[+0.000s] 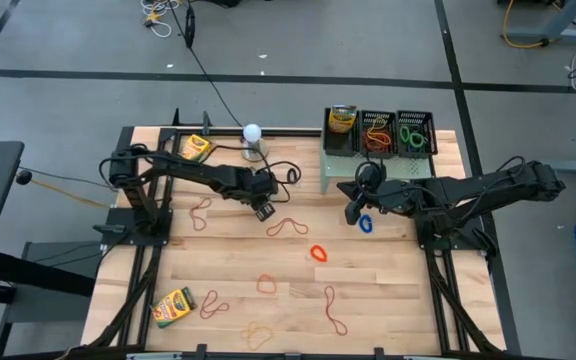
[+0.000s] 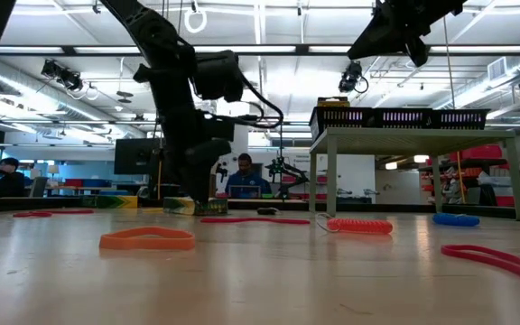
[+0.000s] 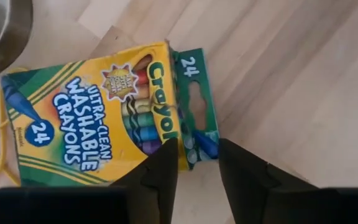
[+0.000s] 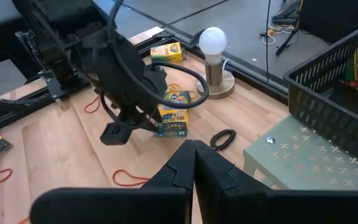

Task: Pick & Place Office Desk Supplies
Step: Put the right crayon box into the left basket on the shelf

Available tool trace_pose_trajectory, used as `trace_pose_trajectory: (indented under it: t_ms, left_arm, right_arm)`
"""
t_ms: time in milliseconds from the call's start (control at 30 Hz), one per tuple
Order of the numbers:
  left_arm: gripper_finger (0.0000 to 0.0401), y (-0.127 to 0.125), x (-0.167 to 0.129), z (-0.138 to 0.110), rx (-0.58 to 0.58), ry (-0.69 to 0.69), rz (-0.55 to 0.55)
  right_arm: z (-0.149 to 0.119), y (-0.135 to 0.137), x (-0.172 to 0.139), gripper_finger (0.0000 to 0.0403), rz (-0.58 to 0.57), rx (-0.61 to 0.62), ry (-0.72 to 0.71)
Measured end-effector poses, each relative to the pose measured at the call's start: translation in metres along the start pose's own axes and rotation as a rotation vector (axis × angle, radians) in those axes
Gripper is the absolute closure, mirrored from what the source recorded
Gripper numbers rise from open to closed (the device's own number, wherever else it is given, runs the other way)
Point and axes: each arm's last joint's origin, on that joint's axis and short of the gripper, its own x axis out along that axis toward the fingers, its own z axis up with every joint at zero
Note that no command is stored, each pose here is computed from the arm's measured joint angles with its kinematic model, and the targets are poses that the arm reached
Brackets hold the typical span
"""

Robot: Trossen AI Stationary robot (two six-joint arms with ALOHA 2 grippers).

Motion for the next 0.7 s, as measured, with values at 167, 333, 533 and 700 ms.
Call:
trace_pose_trajectory:
  t_ms: [167, 333, 533, 700]
  left_arm:
    - [0.0334, -0.001, 0.002, -0.001, -0.015, 0.006, 0.007]
    - [0.0394, 0.0, -0.01, 0.002, -0.032, -0.011, -0.064]
    - [0.0397, 0.001, -0.052, 0.013, -0.167, -0.144, -0.215]
    - [0.0397, -0.005, -0.084, 0.019, -0.267, -0.256, -0.373]
  right_arm:
    - [0.0, 0.0, 0.0, 0.0392, 0.0, 0.001, 0.0]
    - [0.0, 0.0, 0.0, 0.0392, 0.003, 0.005, 0.001]
    - [0.002, -0.001, -0.005, 0.0392, 0.039, 0.083, 0.011]
    - [-0.004, 0.005, -0.01, 0.0392, 0.065, 0.231, 0.05]
